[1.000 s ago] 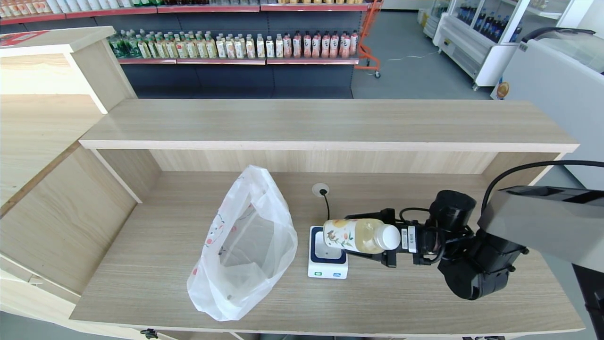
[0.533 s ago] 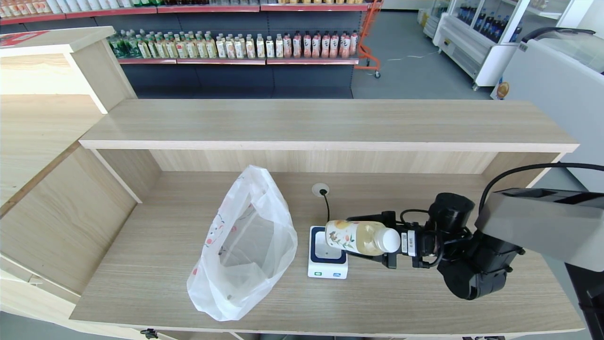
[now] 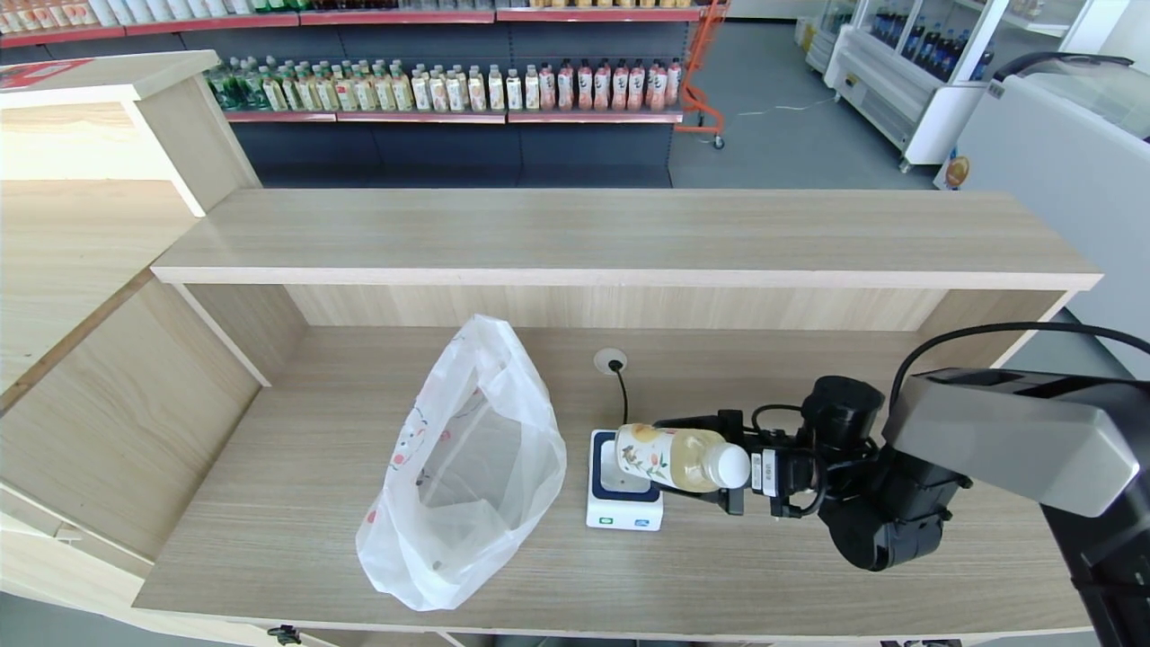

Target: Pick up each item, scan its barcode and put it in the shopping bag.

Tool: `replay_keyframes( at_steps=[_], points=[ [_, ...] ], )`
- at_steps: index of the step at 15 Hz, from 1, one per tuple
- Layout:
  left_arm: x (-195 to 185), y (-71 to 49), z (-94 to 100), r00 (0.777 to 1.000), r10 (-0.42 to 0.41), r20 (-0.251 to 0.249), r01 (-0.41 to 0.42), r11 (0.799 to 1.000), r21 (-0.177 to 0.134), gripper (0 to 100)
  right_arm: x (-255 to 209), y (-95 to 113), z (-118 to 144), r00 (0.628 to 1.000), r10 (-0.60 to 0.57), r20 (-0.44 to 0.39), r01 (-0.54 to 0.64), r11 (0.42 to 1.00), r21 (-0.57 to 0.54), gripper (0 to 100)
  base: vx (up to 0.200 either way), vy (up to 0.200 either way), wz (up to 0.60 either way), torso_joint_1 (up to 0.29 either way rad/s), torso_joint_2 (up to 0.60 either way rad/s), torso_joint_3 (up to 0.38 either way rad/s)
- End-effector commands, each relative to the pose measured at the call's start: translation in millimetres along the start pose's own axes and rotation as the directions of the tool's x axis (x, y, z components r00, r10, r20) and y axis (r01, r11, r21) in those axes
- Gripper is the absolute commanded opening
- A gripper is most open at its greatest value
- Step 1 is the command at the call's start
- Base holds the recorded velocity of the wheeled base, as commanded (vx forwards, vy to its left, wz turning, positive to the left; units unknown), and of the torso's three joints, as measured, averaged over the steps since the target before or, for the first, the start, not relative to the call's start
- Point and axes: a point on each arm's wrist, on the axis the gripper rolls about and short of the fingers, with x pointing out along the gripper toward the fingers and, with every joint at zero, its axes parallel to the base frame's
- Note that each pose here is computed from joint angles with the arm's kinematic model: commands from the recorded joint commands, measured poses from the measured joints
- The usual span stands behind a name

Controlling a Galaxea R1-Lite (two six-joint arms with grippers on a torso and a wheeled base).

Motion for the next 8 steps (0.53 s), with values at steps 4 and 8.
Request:
replay_keyframes(
  at_steps=[4, 8],
  points=[
    [0.0, 0.0, 0.0, 1.0, 0.001, 0.001, -0.001, 1.0, 0.0, 100, 7.1, 6.2, -8.3, 1.0, 0.01, 0.008, -0.01, 1.0, 0.01, 0, 0.0, 0.0, 0.0, 0.0, 0.0, 0.0],
    [0.0, 0.0, 0.0, 1.0, 0.001, 0.001, -0.001, 1.0, 0.0, 100, 4.3, 1.5, -4.4, 1.0, 0.003, 0.005, -0.003, 1.0, 0.023, 0, 0.0, 0.0, 0.0, 0.0, 0.0, 0.0]
  ],
)
